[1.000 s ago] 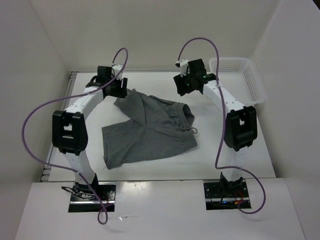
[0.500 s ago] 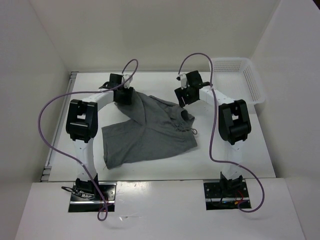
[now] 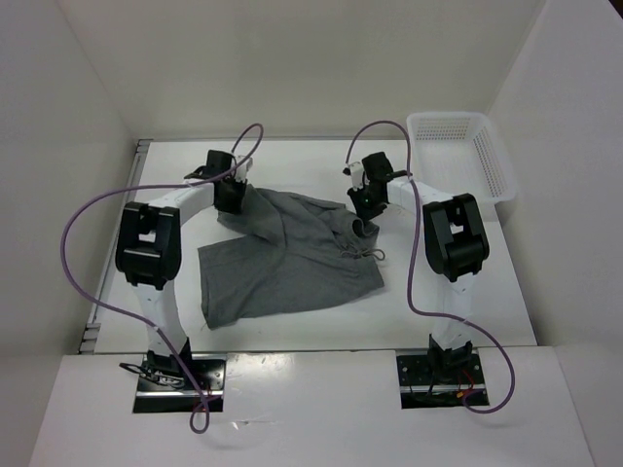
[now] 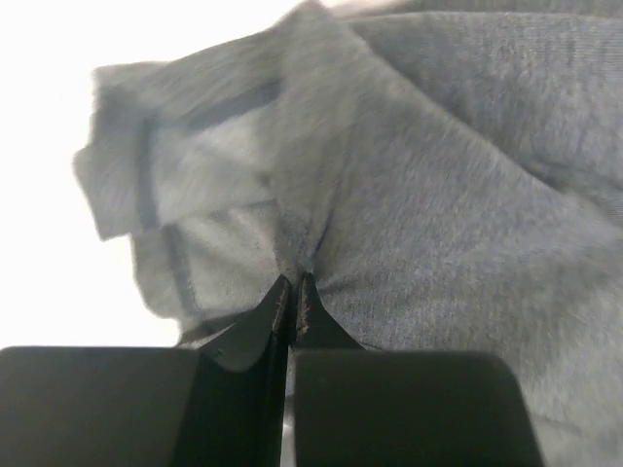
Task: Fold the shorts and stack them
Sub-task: Flatten the shorts out
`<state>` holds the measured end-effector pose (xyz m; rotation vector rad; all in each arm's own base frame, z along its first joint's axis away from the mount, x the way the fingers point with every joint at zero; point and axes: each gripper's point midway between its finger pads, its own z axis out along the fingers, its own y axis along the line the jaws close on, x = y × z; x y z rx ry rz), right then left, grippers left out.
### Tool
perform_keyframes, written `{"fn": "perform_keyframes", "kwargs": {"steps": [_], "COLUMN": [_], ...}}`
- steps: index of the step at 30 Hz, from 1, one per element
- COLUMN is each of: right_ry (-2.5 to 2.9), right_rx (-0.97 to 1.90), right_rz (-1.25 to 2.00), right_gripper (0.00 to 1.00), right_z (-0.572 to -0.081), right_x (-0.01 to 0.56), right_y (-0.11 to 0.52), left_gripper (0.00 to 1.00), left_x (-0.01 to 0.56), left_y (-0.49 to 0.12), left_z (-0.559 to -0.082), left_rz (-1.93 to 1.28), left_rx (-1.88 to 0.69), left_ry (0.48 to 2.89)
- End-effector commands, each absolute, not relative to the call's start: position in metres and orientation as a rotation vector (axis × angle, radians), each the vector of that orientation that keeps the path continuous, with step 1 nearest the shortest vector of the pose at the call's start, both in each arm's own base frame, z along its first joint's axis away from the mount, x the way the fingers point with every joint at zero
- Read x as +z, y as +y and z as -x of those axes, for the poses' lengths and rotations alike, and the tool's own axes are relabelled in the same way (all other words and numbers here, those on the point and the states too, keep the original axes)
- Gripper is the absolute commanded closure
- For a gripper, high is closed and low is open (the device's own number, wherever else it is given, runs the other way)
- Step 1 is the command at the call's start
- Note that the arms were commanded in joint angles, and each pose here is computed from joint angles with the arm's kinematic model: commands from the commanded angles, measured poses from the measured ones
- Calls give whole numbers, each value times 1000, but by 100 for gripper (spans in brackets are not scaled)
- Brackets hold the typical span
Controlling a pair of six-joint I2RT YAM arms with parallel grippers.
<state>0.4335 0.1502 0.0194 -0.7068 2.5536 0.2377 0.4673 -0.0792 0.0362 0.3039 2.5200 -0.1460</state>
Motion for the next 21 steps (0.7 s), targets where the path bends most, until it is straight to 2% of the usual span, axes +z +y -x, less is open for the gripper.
{"fn": "perform_keyframes", "kwargs": {"steps": [1, 3, 6, 10, 15, 18, 19, 20, 21], "right_ry": [2538, 2529, 2418, 2259, 2178, 2189, 2197, 2203, 2197], "right_rx": [244, 223, 162, 48, 27, 23, 26, 21, 13], "right_rz": [705, 699, 661, 581, 594, 635, 649, 661, 678], "right_gripper": [87, 100, 100, 100, 100, 100, 100, 100, 100], "right_z": [-432, -436, -470, -519, -532, -519, -515, -511, -509], "right_x": [24, 27, 63, 119, 146, 139, 134, 132, 134], "right_y": [148, 147, 149, 146, 166, 175, 179, 177, 175], "left_gripper": [100, 100, 100, 100, 98, 80, 69, 50, 45], "left_x": [90, 105, 121, 106, 63, 59, 62, 68, 75], "left_y": [-52, -43, -26, -16, -13, -14, -16, -18, -21], "left_z": [-449, -430, -410, -366, -315, -295, -294, -294, -291], "left_rz": [-242, -222, -181, -167, -179, -186, -190, -192, -196], "left_rx": [-86, -65, -13, 18, 16, 3, -14, -32, -54], "left_ry": [2490, 2500, 2490, 2574, 2747, 2824, 2832, 2829, 2835]}}
